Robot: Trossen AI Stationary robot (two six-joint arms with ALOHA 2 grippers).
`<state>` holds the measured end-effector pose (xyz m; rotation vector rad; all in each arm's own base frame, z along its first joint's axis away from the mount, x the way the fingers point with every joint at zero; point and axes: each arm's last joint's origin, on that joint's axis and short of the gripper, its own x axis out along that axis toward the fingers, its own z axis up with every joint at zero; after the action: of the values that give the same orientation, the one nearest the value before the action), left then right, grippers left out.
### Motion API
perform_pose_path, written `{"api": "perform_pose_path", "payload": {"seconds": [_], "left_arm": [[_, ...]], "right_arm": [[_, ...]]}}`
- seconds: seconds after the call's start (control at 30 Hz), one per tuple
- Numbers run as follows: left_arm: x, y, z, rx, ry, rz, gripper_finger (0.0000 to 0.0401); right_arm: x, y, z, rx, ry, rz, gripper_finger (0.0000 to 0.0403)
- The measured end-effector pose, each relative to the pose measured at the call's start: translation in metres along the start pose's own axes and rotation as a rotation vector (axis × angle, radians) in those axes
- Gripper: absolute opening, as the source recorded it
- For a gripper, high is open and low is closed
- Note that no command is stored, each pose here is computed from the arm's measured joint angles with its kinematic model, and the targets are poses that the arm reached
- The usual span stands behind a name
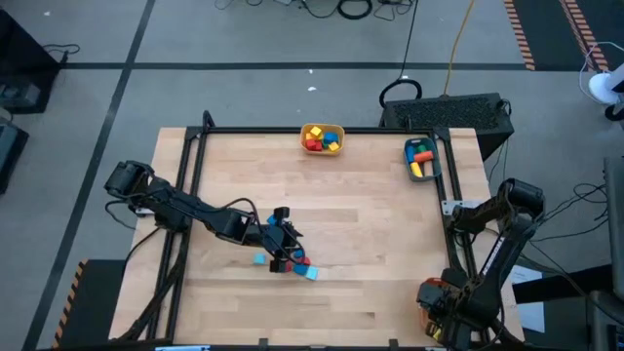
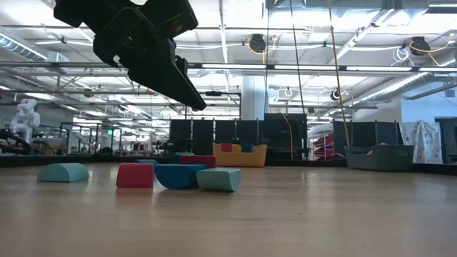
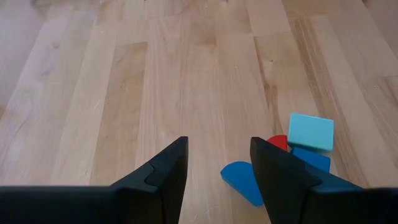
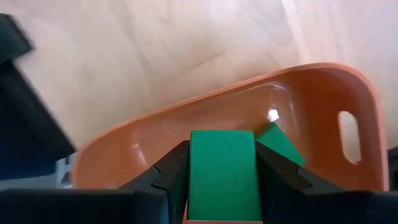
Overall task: Sort blocks by size
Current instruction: Put the green half circle block into the orange bin
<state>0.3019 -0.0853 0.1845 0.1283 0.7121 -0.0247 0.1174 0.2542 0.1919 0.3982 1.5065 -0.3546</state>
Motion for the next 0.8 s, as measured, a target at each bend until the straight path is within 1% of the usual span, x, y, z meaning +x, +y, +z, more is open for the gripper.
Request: {"api": "perform_pose_path", "payload": {"seconds": [0.13, 0.23, 0.53, 0.63, 0.8], "left_arm": [[0.0, 0.0, 0.0, 0.0, 0.0, 0.0, 0.0176], [0.0, 0.0, 0.0, -0.021, 0.0, 0.0, 0.0176], [0.0, 0.0, 0.0, -0.085, 0.0, -0.001, 0.0176], [0.0, 0.0, 0.0, -0.105, 0.0, -0.001, 0.0176], [0.0, 0.0, -0.0007, -0.104, 0.008, 0.0, 0.0176]], "right_arm": [[0.0059, -0.0023, 0.0, 0.017, -0.006, -0.064, 0.0141], [0.0087, -0.0027, -0.0001, 0.015, -0.007, -0.088, 0.0141], [0.0089, -0.005, 0.0, 0.0, -0.007, -0.115, 0.0145], [0.0089, -0.0048, -0.0003, -0.014, 0.001, -0.114, 0.0164], [0.0066, -0.0072, -0.0007, -0.029, 0.028, -0.125, 0.0222]]}}
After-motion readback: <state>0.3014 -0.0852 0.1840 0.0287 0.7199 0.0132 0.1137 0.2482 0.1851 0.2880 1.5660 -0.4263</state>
